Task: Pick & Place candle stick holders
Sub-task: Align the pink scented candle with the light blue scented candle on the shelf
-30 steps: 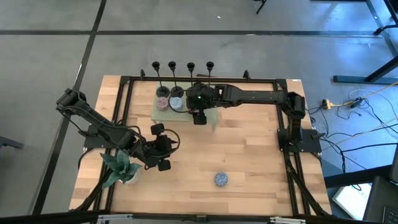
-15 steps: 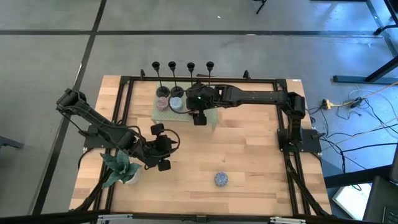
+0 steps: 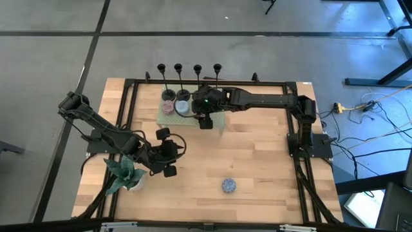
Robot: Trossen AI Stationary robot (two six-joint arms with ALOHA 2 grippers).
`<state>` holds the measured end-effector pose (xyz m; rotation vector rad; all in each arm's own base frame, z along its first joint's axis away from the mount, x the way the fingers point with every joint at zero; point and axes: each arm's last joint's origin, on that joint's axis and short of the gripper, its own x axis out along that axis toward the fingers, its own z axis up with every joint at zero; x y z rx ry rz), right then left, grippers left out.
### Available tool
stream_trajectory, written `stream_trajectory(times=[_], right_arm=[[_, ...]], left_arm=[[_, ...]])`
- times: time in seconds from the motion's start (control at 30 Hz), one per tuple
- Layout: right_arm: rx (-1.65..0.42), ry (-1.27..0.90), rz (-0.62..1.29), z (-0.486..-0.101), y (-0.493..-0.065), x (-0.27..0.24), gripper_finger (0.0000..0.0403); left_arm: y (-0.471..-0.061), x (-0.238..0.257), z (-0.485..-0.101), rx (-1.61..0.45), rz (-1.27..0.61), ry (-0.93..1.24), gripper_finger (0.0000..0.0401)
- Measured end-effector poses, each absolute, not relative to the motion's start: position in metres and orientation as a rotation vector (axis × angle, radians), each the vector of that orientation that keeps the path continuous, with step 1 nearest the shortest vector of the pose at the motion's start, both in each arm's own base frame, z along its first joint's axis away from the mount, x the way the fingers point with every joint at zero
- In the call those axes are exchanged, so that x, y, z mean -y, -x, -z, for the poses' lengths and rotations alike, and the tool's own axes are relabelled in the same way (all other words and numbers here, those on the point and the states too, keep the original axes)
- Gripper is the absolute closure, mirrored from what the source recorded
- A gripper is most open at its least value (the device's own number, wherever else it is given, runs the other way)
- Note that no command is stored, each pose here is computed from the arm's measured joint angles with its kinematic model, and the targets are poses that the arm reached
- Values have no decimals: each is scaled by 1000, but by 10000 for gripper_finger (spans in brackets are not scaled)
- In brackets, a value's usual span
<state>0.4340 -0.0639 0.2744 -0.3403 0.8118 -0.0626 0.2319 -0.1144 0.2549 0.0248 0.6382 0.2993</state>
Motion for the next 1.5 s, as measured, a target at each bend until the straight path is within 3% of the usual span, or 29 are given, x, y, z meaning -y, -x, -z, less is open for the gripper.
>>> stream_trajectory(times=[0.4, 0.57, 0.77, 0.93, 1.0, 1.5], right_arm=[[-959, 403, 13, -312, -423, 32, 61], [-963, 398, -24, -318, -422, 11, 96], [-1028, 362, -91, -286, -420, -2, 218], [-993, 411, 7, -270, -424, 1, 354], [-962, 431, 39, -270, -427, 3, 389], [-926, 429, 73, -271, -432, 23, 397]], left_arm=[[-232, 114, -255, -637, -302, -17, 303], [-232, 114, -255, -637, -302, -17, 303], [-232, 114, -255, -637, -303, -14, 303], [-232, 114, -255, -636, -303, -14, 303], [-232, 114, -255, -636, -303, -13, 303], [-232, 114, -255, -632, -310, 9, 303]])
